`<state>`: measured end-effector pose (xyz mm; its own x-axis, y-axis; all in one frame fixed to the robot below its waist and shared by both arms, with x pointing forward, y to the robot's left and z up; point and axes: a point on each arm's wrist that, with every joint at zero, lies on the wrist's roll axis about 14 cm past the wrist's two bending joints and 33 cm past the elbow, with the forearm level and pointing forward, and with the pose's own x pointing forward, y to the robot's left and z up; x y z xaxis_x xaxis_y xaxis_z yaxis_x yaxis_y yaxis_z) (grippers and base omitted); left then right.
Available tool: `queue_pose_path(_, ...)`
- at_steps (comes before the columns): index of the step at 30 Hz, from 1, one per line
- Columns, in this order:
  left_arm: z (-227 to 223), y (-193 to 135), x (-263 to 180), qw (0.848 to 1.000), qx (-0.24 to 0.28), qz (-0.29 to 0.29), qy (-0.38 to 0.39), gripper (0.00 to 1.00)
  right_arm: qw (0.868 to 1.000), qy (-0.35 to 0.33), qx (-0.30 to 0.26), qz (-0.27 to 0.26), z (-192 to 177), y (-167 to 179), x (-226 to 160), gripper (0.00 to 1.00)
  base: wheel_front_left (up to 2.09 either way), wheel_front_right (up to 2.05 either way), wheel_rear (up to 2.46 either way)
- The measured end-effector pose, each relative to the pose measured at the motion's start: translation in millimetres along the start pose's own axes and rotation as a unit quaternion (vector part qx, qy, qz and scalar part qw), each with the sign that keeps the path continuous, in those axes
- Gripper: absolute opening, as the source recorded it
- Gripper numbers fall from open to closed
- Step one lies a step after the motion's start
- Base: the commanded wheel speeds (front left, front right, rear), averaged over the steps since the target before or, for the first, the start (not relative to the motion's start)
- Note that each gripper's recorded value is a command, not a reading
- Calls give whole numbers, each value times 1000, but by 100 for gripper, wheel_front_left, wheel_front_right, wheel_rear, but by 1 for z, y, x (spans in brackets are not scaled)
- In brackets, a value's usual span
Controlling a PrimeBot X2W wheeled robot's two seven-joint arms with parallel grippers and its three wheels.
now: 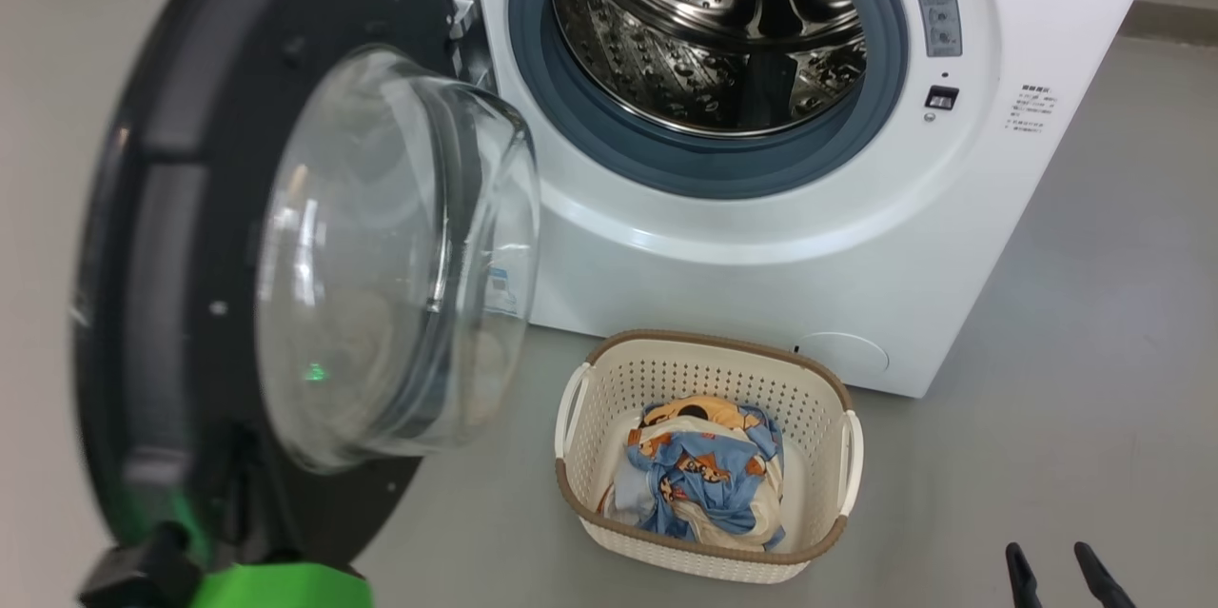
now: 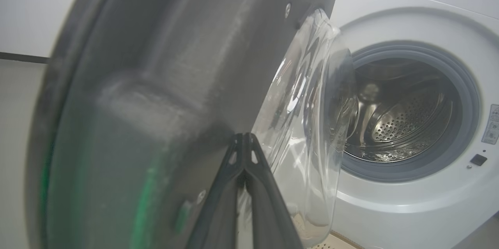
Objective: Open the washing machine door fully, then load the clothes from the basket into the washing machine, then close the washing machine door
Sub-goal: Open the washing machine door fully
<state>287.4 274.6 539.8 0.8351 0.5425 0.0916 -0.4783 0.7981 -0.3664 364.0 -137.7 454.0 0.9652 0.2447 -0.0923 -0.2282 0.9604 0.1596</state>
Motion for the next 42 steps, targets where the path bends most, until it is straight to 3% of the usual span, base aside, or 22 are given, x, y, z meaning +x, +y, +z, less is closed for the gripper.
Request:
queue_pose_path(11, 20, 56, 35, 995, 36, 85, -39, 0, 1000, 16, -20, -9, -5, -23, 4, 100, 0, 0, 0)
queue_pose_path(26, 18, 105, 65, 987, 87, 131, -35, 0, 999, 30, -25, -16, -12, -34, -2, 100, 0, 0, 0)
queue_pose_path(34, 25, 108, 67, 986, 95, 130, -45, 0, 999, 30, -24, -20, -12, -35, -5, 100, 0, 0, 0)
queue_pose_path(42, 47, 91, 65, 988, 78, 101, -83, 0, 999, 23, -10, -22, -11, -27, -8, 100, 0, 0, 0)
